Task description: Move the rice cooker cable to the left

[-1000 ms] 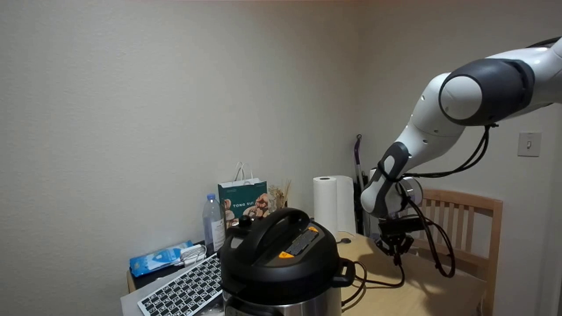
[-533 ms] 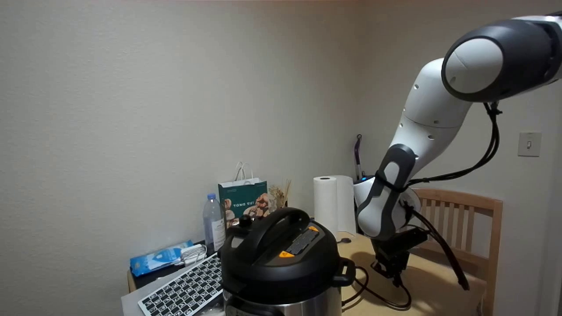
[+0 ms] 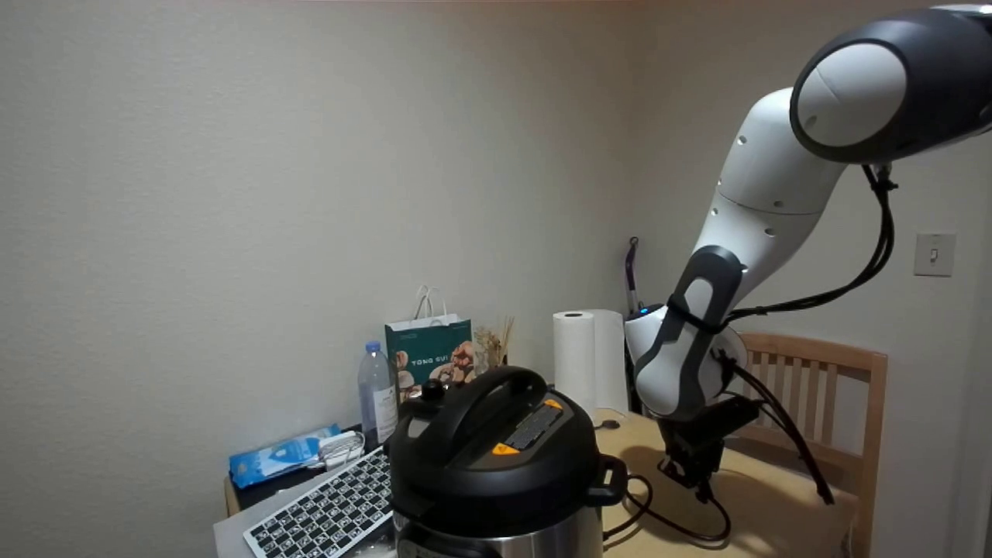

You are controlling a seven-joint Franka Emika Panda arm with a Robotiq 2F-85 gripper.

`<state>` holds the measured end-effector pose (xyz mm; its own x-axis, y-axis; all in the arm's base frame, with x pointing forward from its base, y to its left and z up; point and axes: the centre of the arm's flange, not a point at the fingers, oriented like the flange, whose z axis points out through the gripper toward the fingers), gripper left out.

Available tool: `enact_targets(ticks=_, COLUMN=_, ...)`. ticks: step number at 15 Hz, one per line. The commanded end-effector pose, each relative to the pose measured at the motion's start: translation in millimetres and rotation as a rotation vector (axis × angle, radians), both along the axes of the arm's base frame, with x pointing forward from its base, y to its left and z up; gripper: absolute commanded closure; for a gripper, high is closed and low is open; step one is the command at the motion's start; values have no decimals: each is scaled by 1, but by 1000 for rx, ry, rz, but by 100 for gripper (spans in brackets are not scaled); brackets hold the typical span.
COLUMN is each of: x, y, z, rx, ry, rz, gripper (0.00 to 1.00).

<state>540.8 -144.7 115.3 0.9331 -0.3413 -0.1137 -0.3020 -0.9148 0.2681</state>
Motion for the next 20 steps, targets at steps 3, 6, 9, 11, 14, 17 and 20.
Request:
enact_targets(ticks=3, x=48, y=59, z=11, rx=25, ry=-11, rz=150, gripper=96)
enact_targets(ticks=6, x=85, y=142, z=23, rx=18, ry=-29, rz=307, gripper=96)
enact_targets(ticks=9, x=78, y=152, z=34, rx=11, ry=-41, rz=317, gripper=84)
enact_targets(ticks=11, x=87, y=171, z=43, rx=2, ry=-42, rz=361, gripper=84)
enact_targets(ticks=14, x=88, y=169, z=43, rx=5, ry=-39, rz=374, gripper=96)
enact_targets(ticks=17, x=86, y=162, z=47, rx=12, ry=-39, rz=377, gripper=57)
enact_targets(ticks=20, x=86, y=156, z=59, rx=17, ry=-51, rz=364, gripper=41)
